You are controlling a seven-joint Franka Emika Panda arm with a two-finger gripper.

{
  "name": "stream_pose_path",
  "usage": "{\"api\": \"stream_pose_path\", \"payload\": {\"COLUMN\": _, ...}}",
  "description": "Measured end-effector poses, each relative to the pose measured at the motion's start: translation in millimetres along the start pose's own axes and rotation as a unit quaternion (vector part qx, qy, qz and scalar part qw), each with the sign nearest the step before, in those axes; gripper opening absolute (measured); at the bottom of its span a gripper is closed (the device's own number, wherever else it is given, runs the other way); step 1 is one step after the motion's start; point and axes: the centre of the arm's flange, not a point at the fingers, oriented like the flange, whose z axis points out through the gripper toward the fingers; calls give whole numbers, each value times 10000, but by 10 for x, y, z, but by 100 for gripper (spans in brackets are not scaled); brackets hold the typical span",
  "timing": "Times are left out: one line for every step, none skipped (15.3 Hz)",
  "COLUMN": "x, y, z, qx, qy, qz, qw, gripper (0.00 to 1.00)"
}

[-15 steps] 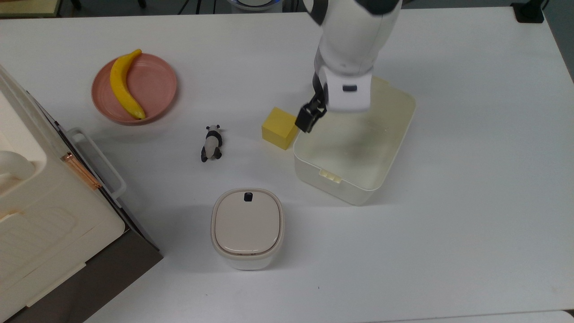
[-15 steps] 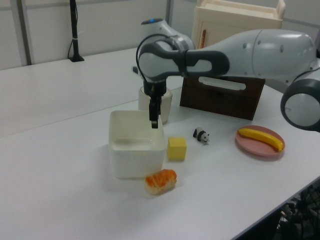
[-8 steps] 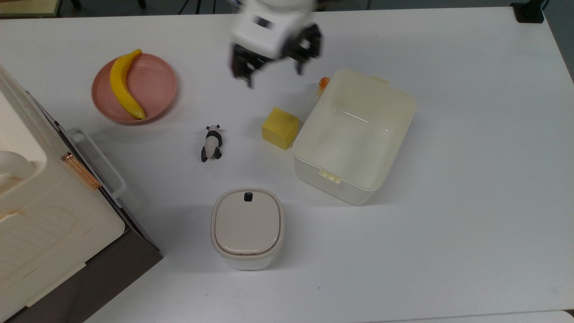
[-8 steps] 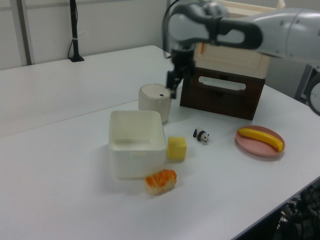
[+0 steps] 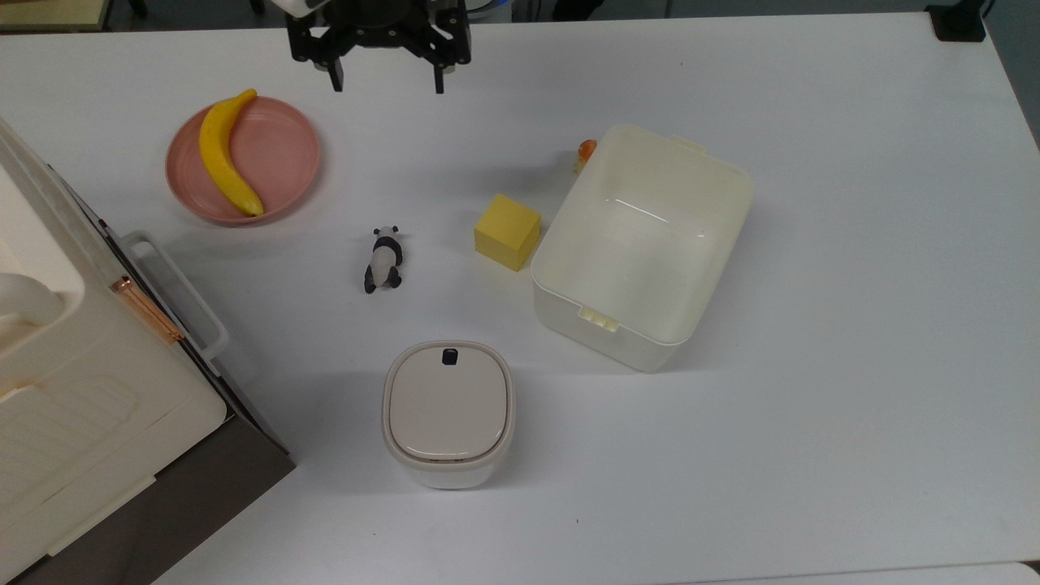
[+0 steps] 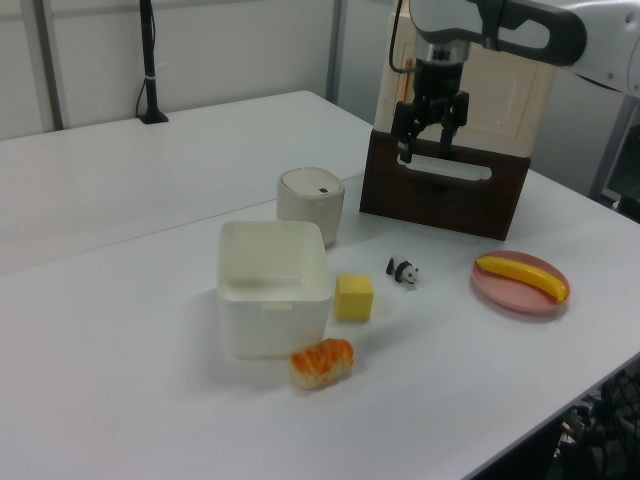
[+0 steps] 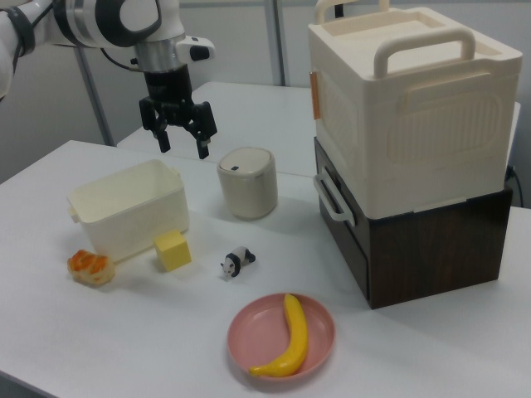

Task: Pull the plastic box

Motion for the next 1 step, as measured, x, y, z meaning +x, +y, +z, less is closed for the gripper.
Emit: {"api": "stream_pose_path", "payload": {"x": -3, "y": 34, "z": -4, "qx": 5, "qy": 4, "qz": 46, "qw": 10000, "gripper": 100}}
